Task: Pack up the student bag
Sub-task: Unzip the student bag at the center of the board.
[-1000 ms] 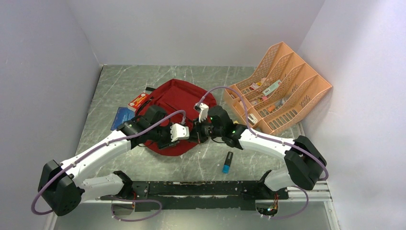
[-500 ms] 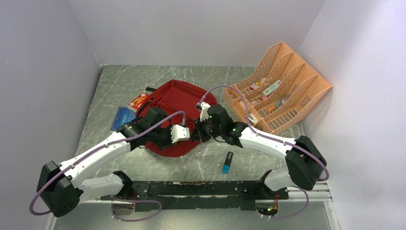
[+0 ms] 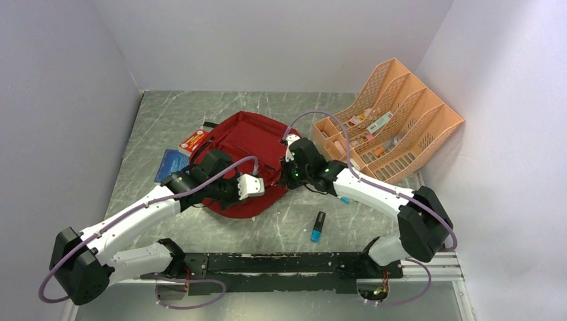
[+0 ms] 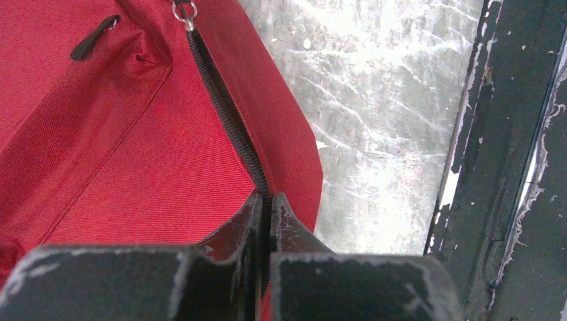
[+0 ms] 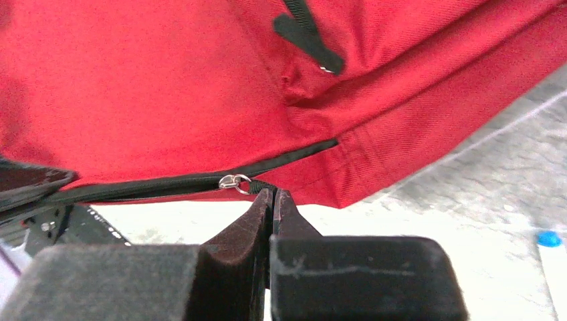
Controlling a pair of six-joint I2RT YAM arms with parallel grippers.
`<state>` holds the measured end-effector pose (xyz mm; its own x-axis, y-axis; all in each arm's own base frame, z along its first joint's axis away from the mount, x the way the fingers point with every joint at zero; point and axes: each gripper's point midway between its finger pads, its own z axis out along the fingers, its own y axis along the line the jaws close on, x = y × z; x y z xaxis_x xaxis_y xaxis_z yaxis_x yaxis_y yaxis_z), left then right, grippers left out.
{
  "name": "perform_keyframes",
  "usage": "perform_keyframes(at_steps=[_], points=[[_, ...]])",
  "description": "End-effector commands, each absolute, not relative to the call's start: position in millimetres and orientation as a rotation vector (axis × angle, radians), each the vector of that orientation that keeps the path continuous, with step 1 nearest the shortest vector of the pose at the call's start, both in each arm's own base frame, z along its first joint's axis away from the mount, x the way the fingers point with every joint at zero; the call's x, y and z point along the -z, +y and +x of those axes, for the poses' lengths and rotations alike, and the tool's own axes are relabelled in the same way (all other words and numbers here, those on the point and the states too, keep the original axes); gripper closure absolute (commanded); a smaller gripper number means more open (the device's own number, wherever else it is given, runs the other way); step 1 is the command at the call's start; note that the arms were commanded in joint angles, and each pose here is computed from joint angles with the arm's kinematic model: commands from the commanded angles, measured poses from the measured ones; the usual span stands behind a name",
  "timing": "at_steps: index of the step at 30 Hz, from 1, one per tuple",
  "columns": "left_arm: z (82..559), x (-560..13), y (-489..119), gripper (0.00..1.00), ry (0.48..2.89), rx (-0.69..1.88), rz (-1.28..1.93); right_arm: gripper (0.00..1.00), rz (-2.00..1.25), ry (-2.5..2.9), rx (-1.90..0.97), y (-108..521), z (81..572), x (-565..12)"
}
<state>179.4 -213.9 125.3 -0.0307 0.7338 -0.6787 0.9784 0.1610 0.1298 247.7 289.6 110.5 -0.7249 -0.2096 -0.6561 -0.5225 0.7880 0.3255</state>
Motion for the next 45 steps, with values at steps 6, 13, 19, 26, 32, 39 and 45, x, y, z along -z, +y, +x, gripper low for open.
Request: perform_keyframes(at_steps=[6, 13, 19, 26, 32, 39, 45], points=[[170.5, -136.6, -211.8, 0.95, 1.807, 0.517, 1.624, 1.0, -0.412, 2.441, -0.321, 239.6, 289.8, -88.7], [166.7, -144.7, -207.8, 0.95, 1.782, 0.513, 1.613, 1.0, -0.343, 2.468, -0.245, 225.9, 312.5, -76.3], [164.4, -152.8, -208.0, 0.95, 1.752, 0.52, 1.601, 1.0, -0.316, 2.464, -0.183, 218.3, 327.1, -72.8], [173.1, -158.4, -212.8, 0.69, 1.771, 0.512, 1.534, 0.87, -0.432, 2.33, -0.406, 243.9, 321.6, -103.9], [192.2, -204.3, -226.6, 0.32, 1.693, 0.537, 1.278, 0.67, -0.479, 2.117, -0.631, 261.8, 306.7, -151.5], [241.3, -251.7, -198.5, 0.3, 1.876, 0.481, 0.479, 0.56, -0.42, 1.895, -0.714, 258.0, 300.4, -191.5], [259.1, -244.6, -168.3, 0.15, 2.049, 0.373, 0.069, 0.54, -0.396, 1.842, -0.749, 259.6, 299.7, -200.1]])
